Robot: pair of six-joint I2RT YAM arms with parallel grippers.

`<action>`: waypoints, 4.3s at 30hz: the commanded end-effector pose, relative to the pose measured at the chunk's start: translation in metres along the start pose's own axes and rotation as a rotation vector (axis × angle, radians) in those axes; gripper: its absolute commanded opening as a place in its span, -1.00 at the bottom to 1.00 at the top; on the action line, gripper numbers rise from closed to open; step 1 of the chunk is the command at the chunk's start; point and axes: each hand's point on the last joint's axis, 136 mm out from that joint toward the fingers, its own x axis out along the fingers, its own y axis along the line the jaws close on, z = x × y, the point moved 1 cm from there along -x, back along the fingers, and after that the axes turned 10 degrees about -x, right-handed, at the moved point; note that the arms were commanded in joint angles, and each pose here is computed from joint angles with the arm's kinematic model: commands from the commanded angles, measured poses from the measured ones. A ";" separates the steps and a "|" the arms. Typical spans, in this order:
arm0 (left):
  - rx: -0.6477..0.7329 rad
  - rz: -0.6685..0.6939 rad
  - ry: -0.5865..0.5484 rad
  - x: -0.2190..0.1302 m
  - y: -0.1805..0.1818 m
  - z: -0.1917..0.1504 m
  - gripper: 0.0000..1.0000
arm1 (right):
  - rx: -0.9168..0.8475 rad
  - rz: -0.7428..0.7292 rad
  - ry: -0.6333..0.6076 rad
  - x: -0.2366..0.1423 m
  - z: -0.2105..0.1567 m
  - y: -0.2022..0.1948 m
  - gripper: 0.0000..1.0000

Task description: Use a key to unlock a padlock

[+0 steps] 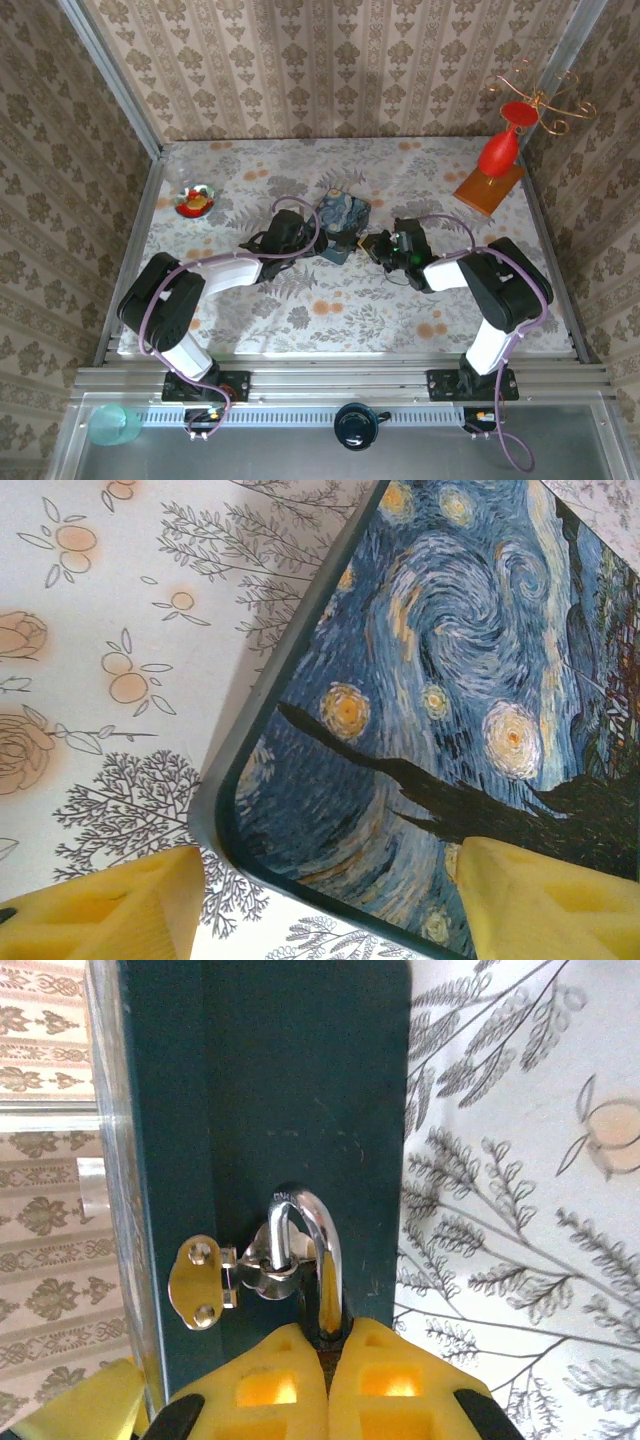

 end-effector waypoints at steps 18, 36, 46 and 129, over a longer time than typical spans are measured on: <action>0.036 0.196 0.162 -0.008 0.056 -0.048 0.38 | -0.056 -0.037 0.059 0.004 -0.018 -0.017 -0.63; 0.036 0.202 0.147 -0.015 0.057 -0.042 0.38 | -0.241 -0.042 0.063 -0.019 0.007 -0.014 -0.34; 0.033 0.196 0.149 -0.014 0.057 -0.041 0.38 | -0.414 -0.030 0.188 -0.003 -0.015 -0.014 -0.24; 0.055 0.127 0.127 -0.019 0.030 -0.034 0.39 | -0.202 -0.347 -0.006 -0.030 0.017 -0.024 -1.00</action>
